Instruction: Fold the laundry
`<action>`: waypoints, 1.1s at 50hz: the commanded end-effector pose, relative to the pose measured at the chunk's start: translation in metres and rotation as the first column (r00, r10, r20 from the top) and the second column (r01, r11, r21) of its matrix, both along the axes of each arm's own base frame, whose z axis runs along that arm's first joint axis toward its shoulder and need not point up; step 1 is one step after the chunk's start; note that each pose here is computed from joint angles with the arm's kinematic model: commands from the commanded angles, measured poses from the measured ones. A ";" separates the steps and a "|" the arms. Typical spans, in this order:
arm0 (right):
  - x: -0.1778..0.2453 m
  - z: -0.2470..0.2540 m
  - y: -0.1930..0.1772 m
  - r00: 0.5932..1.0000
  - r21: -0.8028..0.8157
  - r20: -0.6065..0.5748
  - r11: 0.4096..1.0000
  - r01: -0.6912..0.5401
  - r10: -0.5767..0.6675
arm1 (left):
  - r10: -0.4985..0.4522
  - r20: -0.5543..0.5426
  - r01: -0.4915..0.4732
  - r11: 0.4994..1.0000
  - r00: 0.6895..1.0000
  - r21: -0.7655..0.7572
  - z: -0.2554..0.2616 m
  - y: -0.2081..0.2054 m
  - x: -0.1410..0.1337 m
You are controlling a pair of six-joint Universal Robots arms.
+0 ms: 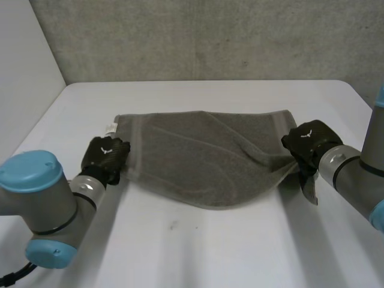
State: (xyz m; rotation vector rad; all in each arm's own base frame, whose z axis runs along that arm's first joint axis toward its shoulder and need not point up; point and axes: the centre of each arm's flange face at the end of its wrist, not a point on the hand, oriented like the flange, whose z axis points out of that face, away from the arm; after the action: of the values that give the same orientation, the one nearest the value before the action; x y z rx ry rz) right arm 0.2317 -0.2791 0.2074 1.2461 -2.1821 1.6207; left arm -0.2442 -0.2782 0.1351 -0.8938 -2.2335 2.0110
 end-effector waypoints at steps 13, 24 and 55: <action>-0.016 0.109 0.018 1.000 -0.178 0.014 0.984 0.008 -0.005 | -0.004 -0.070 -0.008 0.985 0.998 -0.171 0.141 0.032 0.039; -0.016 0.044 0.022 0.957 0.092 -0.267 0.991 -0.093 0.115 | 0.029 0.027 -0.033 0.982 0.999 0.184 0.078 0.017 0.047; 0.050 0.139 -0.072 0.996 -0.766 -0.075 0.637 -0.086 0.044 | -0.017 -0.329 -0.174 0.822 0.944 -0.542 0.236 -0.101 0.007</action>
State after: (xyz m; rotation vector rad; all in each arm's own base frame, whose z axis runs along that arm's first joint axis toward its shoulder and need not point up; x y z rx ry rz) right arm 0.2786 -0.3632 0.3927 0.7493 -0.9804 2.2338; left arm -0.2416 -0.3875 0.4104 -0.3915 -1.3895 2.7982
